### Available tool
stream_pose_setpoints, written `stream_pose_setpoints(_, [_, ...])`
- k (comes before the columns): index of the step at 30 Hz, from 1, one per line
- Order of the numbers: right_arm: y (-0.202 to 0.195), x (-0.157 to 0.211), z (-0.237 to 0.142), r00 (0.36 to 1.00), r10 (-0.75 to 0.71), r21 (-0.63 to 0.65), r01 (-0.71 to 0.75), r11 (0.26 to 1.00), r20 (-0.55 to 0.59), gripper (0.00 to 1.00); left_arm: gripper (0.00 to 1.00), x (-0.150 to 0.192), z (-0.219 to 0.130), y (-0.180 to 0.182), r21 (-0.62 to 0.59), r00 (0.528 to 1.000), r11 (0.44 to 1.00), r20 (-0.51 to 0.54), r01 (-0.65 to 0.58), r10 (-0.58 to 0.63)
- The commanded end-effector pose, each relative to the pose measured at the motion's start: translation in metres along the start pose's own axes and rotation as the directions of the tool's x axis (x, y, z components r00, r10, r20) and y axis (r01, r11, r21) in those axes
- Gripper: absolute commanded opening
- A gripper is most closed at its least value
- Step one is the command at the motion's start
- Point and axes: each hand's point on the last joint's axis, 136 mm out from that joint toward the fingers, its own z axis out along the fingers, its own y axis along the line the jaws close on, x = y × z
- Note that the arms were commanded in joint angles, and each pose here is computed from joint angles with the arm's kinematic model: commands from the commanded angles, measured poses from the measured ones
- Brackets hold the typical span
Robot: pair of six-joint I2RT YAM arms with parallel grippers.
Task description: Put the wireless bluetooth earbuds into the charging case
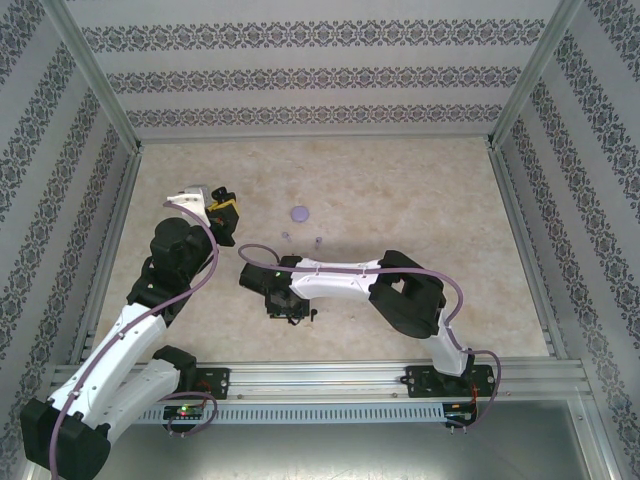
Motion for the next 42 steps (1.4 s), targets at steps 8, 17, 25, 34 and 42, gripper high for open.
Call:
stream_pose_setpoints(8, [-0.013, 0.008, 0.013, 1.0, 0.0, 0.071, 0.001, 0.997, -0.015, 0.26, 0.0, -0.009, -0.002, 0.0, 0.016, 0.998, 0.999, 0.047, 0.029, -0.03])
stream_pose_setpoints(17, [-0.01, -0.003, -0.007, 0.998, -0.028, 0.033, 0.026, 0.999, 0.052, 0.19, 0.0, -0.009, -0.001, -0.004, 0.027, 0.999, 0.999, 0.027, 0.025, -0.026])
stream_pose_setpoints(25, [-0.012, -0.027, -0.056, 0.981, -0.059, -0.025, 0.065, 0.998, 0.186, 0.17, 0.0, -0.013, -0.002, -0.015, 0.074, 1.0, 0.997, 0.006, -0.03, 0.03])
stream_pose_setpoints(34, [-0.053, -0.078, -0.117, 0.945, -0.036, -0.086, 0.067, 0.994, 0.326, 0.17, 0.0, -0.015, -0.003, -0.032, 0.169, 0.985, 0.971, 0.074, -0.167, 0.156])
stream_pose_setpoints(42, [-0.089, -0.143, -0.183, 0.872, -0.035, -0.137, 0.116, 0.984, 0.489, 0.18, 0.0, 0.002, -0.004, -0.052, 0.298, 0.945, 0.901, 0.179, -0.317, 0.273])
